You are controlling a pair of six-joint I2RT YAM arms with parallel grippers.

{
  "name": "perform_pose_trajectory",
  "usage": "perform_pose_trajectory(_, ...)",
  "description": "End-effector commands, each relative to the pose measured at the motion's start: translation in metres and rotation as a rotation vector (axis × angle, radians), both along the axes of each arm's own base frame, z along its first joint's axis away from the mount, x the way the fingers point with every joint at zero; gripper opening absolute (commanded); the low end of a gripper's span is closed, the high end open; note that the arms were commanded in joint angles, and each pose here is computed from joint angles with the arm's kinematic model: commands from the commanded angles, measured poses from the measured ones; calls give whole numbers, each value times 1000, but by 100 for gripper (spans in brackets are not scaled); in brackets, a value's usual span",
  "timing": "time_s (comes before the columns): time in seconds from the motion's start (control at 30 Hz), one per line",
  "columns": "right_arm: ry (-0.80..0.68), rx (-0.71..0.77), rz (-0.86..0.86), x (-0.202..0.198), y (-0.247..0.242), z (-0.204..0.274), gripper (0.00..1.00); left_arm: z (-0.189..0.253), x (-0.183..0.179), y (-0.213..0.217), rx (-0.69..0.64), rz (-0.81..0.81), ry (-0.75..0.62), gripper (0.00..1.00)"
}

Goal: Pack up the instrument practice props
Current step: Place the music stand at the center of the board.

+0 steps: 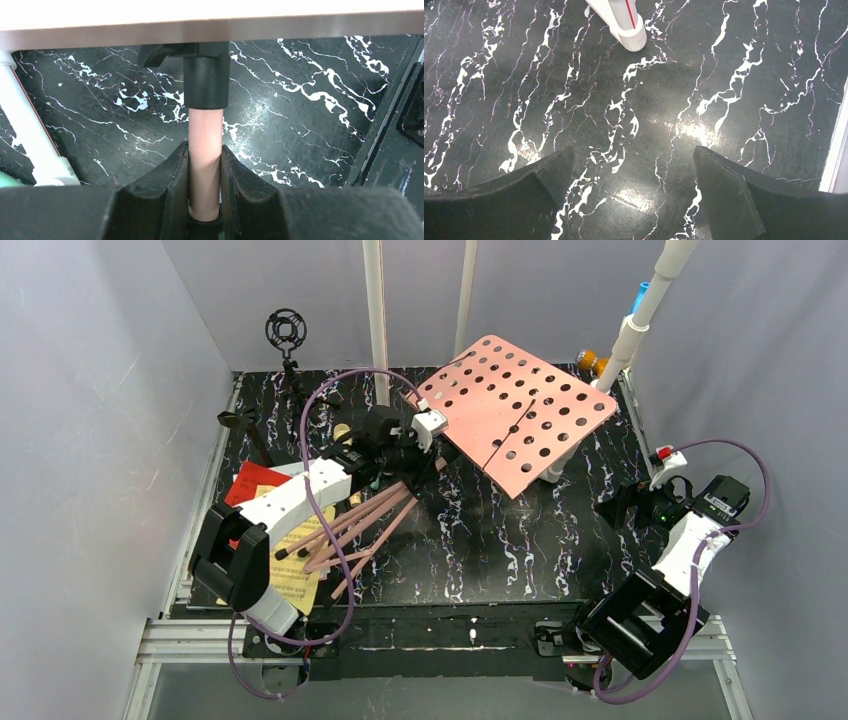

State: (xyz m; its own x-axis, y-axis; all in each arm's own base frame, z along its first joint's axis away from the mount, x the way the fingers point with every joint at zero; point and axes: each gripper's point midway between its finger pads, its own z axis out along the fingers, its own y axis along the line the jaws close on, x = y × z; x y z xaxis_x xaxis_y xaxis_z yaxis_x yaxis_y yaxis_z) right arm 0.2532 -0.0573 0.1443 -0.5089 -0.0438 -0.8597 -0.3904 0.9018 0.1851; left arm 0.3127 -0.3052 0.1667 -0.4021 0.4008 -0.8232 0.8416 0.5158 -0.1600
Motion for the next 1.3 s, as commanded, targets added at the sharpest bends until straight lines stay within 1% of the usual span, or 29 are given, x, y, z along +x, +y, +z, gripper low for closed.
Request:
perform_pose_trajectory(0.0, -13, 10, 9, 1, 0, 0, 98, 100, 5, -11, -219, -40, -259, 0)
perform_pose_trajectory(0.43, -21, 28, 28, -1, 6, 1, 98, 125, -18, 7, -247, -74, -395, 0)
perform_pose_trajectory(0.6, -21, 38, 34, -2, 7, 1, 98, 124, -20, 10, -231, -92, -424, 0)
perform_pose_trajectory(0.87, -20, 40, 42, -3, 9, 1, 98, 93, -9, -1, -173, -137, -361, 0)
perform_pose_trajectory(1.13, -19, 49, 52, -4, 11, 0, 98, 59, 3, -3, -96, -139, -316, 0)
perform_pose_trajectory(1.2, -16, 55, 56, -4, 12, -1, 98, 46, 8, -1, -64, -125, -303, 0)
perform_pose_trajectory(1.27, -13, 63, 63, -5, 13, -2, 98, 23, 13, 1, -21, -108, -261, 0)
